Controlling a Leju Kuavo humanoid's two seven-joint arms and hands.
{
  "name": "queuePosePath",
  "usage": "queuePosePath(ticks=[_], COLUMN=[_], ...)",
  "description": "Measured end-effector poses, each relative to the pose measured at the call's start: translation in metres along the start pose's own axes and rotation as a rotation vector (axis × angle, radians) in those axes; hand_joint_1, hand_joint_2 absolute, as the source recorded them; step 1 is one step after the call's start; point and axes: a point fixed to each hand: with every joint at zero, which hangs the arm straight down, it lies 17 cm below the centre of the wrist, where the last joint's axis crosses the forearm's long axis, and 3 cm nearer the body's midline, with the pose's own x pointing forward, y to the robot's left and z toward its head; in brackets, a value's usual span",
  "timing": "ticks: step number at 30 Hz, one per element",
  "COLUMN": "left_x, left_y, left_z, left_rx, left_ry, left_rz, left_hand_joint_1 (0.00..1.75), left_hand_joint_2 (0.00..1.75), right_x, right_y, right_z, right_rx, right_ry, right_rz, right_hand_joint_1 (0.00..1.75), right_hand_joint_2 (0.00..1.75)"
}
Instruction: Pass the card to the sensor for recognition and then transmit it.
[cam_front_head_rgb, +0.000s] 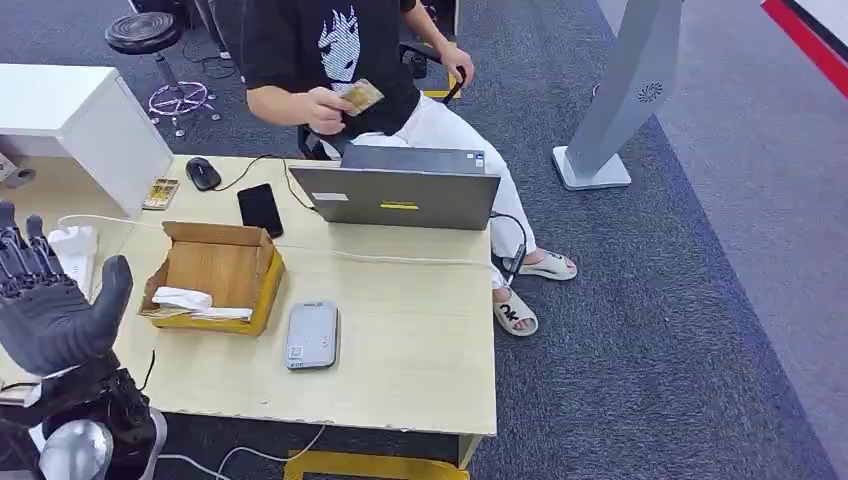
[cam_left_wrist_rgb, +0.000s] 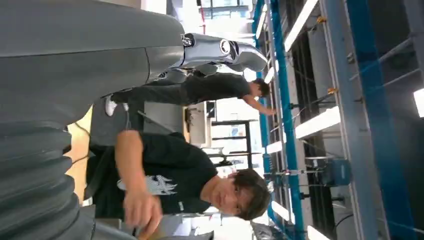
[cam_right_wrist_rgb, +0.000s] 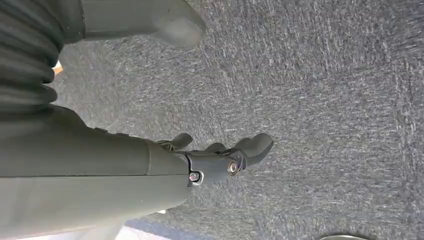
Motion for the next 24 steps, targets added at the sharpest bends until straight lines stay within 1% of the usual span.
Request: queuePosePath(ticks=[18, 20, 24], left_x=[-0.011, -0.016, -0.028], left_y=[-0.014, -0.022, -0.049], left_z=[-0.002, -0.003, -0.005], left_rx=[-0.036, -0.073, -0.209], left_ry=[0.016, 0.032, 0.070], left_rz=[-0.013, -0.029, -0.076], left_hand_joint_1=[0.00, 0.00, 0.00], left_hand_joint_2=[1.75, 1.75, 1.75], right_x=[-0.003, -0.003, -0.007], right_y=[0.000, 0.000, -0.001], right_z=[-0.001, -0.001, -0.002], right_rx=[0.006, 0.005, 0.007], right_ry=[0.005, 0.006, 0.012], right_rz=[0.001, 0.001, -0.002], right_hand_joint_1=[0.00, 0.00, 0.00], right_hand_joint_2=[1.75, 1.75, 1.75])
